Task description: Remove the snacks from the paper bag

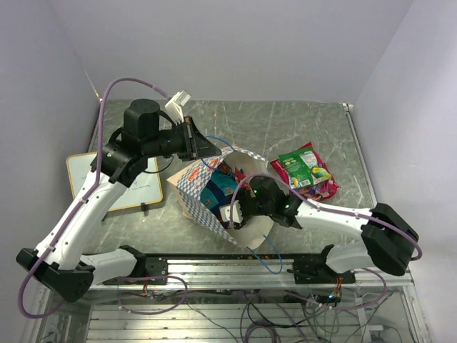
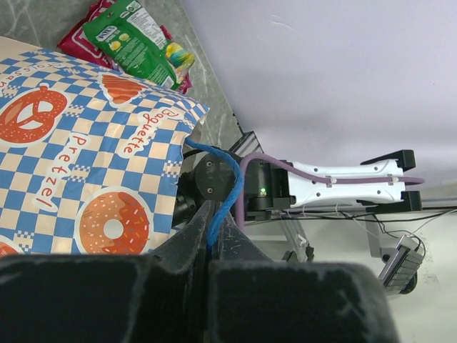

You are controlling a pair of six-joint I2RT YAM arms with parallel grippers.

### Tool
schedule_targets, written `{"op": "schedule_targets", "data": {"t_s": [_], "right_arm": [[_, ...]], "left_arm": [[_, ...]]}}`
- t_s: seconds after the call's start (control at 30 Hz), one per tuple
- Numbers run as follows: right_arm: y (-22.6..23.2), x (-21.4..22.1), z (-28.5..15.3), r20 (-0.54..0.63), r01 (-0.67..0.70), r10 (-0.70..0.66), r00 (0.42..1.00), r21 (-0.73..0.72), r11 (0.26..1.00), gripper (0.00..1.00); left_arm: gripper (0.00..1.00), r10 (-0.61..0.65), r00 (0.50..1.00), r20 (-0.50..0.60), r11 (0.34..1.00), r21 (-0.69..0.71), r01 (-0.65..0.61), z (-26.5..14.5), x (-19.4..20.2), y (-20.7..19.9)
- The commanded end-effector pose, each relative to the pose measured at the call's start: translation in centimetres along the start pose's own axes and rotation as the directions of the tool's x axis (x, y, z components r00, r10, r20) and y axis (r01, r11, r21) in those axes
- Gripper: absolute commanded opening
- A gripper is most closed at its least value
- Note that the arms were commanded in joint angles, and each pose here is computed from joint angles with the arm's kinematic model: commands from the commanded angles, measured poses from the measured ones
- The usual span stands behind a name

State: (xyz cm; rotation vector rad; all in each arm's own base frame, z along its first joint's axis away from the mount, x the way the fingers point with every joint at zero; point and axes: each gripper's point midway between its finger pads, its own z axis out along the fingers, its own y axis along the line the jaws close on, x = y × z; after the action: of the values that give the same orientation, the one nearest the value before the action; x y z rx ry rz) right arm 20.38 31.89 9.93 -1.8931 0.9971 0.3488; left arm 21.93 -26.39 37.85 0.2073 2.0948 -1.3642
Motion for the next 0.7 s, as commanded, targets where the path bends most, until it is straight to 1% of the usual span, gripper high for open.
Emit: {"op": "schedule_targets", "data": {"t_s": [0.0, 0.1, 0.2, 0.23, 0.33, 0.4, 0.53, 0.67], "right_arm": [[0.1, -1.1, 1.4, 0.088, 0.012, -0.008, 0.996, -0.042, 0.999, 0.57], [1.0, -1.4, 2.3, 0.120, 0.001, 0.012, 0.993, -0.109, 0.994, 0.56], [1.4, -0.8, 3.2, 0.119, -0.012, 0.026, 0.993, -0.122, 0.992, 0.54], [1.5, -0.4, 3.4, 0.110, -0.018, 0.032, 0.993, -0.126, 0.992, 0.52], [0.7, 0.1, 3.4, 0.074, -0.024, 0.032, 0.997, -0.102, 0.994, 0.37], [-0.3, -0.4, 2.6, 0.085, -0.038, 0.044, 0.995, -0.061, 0.997, 0.23], [-2.0, -1.4, 0.5, 0.112, -0.078, 0.077, 0.991, 0.006, 0.997, 0.00], [-3.0, -2.1, -0.9, 0.119, -0.112, 0.105, 0.987, 0.055, 0.992, 0.00]], "left_arm": [[0.07, 0.039, 0.999, -0.007, 0.999, 0.032, -0.039, -0.7, -0.2, -1.2], [0.07, 0.032, 0.999, -0.014, 0.999, 0.024, -0.032, -0.9, -0.1, -1.2], [0.07, 0.025, 1.000, 0.009, 0.999, 0.027, -0.025, -1.2, -0.1, -1.3], [0.07, 0.020, 1.000, 0.011, 0.999, 0.027, -0.020, -1.3, 0.0, -1.2], [0.07, 0.015, 1.000, 0.006, 1.000, 0.018, -0.015, -1.1, 0.1, -0.9], [0.07, 0.018, 1.000, 0.006, 1.000, 0.004, -0.018, -1.2, 0.1, -0.8], [0.07, 0.016, 0.999, 0.030, 1.000, 0.008, -0.016, -1.5, -0.2, -1.0], [0.07, 0.028, 0.999, 0.021, 1.000, 0.009, -0.028, -1.2, -0.2, -0.9]]}}
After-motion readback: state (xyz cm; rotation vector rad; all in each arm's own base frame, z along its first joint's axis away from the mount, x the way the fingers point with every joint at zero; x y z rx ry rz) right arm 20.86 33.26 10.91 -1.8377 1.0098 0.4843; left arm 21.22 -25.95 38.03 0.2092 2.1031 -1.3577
